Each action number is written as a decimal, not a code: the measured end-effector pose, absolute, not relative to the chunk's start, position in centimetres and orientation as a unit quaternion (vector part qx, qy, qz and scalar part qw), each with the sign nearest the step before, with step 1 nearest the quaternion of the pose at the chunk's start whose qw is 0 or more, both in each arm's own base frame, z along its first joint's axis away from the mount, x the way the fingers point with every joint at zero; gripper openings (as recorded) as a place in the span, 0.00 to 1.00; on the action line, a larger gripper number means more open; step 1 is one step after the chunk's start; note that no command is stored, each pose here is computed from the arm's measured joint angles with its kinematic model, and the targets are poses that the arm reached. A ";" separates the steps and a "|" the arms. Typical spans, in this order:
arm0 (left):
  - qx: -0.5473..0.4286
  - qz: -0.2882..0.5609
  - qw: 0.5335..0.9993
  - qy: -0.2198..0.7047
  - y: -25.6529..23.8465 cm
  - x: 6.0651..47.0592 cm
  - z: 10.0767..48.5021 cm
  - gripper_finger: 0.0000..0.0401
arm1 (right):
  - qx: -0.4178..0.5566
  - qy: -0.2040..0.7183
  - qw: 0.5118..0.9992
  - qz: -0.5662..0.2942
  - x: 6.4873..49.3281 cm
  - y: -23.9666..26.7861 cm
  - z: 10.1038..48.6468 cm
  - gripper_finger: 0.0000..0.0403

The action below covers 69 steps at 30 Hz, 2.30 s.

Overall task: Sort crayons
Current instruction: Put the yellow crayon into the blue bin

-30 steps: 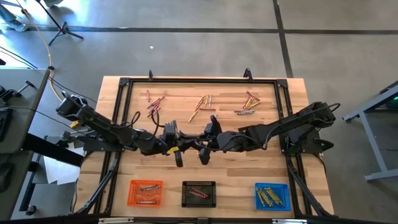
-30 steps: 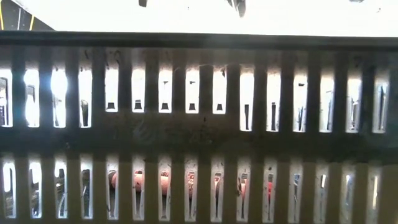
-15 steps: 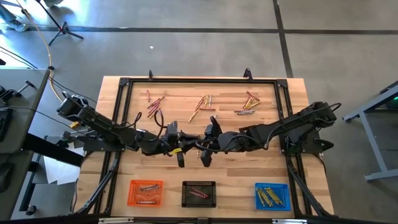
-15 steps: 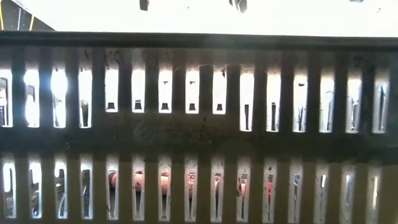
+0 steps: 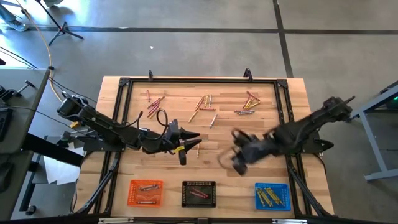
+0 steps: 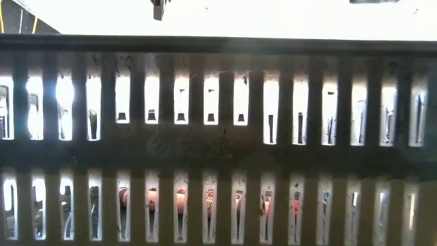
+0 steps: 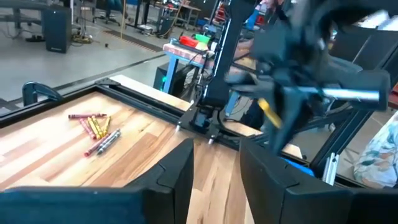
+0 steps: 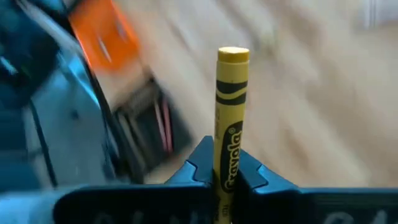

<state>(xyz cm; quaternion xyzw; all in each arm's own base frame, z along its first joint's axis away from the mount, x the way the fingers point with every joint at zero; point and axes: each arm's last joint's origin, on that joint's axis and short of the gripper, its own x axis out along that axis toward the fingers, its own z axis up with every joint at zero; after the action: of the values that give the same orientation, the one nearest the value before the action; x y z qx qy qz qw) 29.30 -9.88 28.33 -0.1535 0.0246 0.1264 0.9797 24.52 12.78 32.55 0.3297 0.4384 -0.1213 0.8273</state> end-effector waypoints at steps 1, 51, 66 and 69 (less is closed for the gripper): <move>-0.153 0.126 0.980 0.025 -9.9 29.3 28.3 0.29 | 0.342 0.461 0.810 -0.125 23.8 13.7 32.1 0.01; -0.416 0.227 0.800 0.369 -7.7 29.7 17.8 0.22 | 0.248 0.693 0.670 -0.100 20.7 16.7 20.4 0.31; -0.406 0.220 0.824 0.329 -6.1 31.3 17.7 0.22 | 0.273 0.637 0.717 -0.074 22.1 13.8 22.6 0.31; -0.372 0.213 0.834 0.347 -5.5 32.1 17.4 0.22 | 0.274 0.630 0.724 -0.060 21.6 13.6 23.4 0.31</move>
<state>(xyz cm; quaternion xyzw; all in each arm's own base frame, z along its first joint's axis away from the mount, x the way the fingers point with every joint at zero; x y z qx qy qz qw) 32.09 -5.48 17.36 -0.3718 0.3471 0.2131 0.8342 21.60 13.57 23.44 0.2740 0.6305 -0.0601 0.7237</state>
